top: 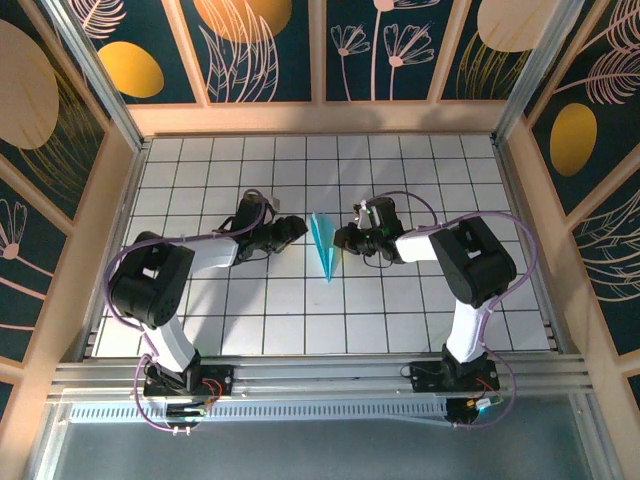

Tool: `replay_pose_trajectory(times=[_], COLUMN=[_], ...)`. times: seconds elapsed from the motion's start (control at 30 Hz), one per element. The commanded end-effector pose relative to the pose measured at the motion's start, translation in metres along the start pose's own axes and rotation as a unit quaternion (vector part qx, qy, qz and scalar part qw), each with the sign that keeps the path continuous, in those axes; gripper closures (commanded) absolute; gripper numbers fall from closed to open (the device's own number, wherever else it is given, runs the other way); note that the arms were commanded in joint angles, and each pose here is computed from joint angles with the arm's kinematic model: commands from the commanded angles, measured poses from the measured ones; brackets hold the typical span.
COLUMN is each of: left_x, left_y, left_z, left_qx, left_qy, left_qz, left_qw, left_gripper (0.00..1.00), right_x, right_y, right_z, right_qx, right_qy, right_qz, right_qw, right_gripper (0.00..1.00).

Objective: Fold a paper plane with a square sheet of paper (fold left side to right side)
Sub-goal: Place the paper plane at the center of the table.

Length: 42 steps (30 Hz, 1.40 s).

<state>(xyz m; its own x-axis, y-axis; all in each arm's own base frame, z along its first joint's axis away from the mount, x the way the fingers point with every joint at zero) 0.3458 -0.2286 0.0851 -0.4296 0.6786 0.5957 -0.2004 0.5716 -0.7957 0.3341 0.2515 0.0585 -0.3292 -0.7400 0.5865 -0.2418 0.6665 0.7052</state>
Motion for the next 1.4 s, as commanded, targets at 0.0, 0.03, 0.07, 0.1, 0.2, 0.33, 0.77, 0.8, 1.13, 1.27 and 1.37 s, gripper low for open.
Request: replay_pose_trajectory(times=[0.0, 0.03, 0.07, 0.1, 0.2, 0.33, 0.77, 0.8, 1.13, 1.27, 1.37], left_x=[-0.011, -0.014, -0.017, -0.019, -0.025, -0.026, -0.017, -0.019, -0.034, -0.037, -0.038], left_y=[-0.007, -0.007, -0.006, -0.006, -0.008, -0.01, -0.026, -0.026, -0.033, -0.03, -0.025], left_z=[0.001, 0.002, 0.004, 0.004, 0.007, 0.008, 0.003, 0.004, 0.014, 0.013, 0.012], left_qx=[-0.006, -0.006, -0.006, -0.007, -0.009, -0.012, -0.03, -0.03, -0.045, -0.048, -0.046], left_qy=[0.017, 0.02, 0.024, 0.027, 0.033, 0.033, 0.007, 0.011, 0.035, 0.033, 0.028], left_qz=[0.011, 0.009, 0.008, 0.008, 0.01, 0.015, 0.043, 0.043, 0.045, 0.029, 0.018], left_qw=[1.0, 1.0, 1.0, 1.0, 0.999, 0.999, 0.999, 0.999, 0.997, 0.998, 0.998], left_gripper=[0.47, 0.47, 0.47, 0.47, 0.47, 0.46, 0.39, 0.38, 0.35, 0.36, 0.39], right_x=[0.003, 0.003, 0.003, 0.003, 0.002, 0.002, 0.002, 0.002, 0.001, 0.001, 0.001], right_y=[0.007, 0.007, 0.007, 0.007, 0.007, 0.008, 0.009, 0.01, 0.014, 0.014, 0.014], right_z=[-0.002, -0.001, -0.001, -0.001, -0.001, -0.001, -0.002, -0.002, -0.004, -0.005, -0.004], right_qx=[0.018, 0.017, 0.018, 0.018, 0.02, 0.023, 0.029, 0.029, 0.036, 0.038, 0.037], right_qy=[-0.001, 0.0, 0.0, 0.0, 0.002, 0.003, 0.006, 0.006, 0.006, 0.007, 0.008], right_qz=[0.003, 0.004, 0.004, 0.004, 0.006, 0.008, 0.019, 0.019, 0.021, 0.022, 0.024], right_qw=[1.0, 1.0, 1.0, 1.0, 1.0, 1.0, 0.999, 0.999, 0.999, 0.999, 0.999], right_gripper=[0.89, 0.89, 0.89, 0.9, 0.9, 0.9, 0.9, 0.9, 0.92, 0.92, 0.92])
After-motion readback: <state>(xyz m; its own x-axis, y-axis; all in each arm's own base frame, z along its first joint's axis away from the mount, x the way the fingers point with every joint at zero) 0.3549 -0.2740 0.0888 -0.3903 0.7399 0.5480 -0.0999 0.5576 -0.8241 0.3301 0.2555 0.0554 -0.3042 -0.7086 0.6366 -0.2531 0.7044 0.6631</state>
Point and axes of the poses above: each hand's point on the last joint's axis, 136 mm out from that joint toward the fingers, its own x axis back along the fingers, its own y axis along the line the jaws close on, z = x × y, the point moved 4 cm from there along x, back along the fingers, and after that the axes turned 7 degrees about x, right-handed, at the moved point
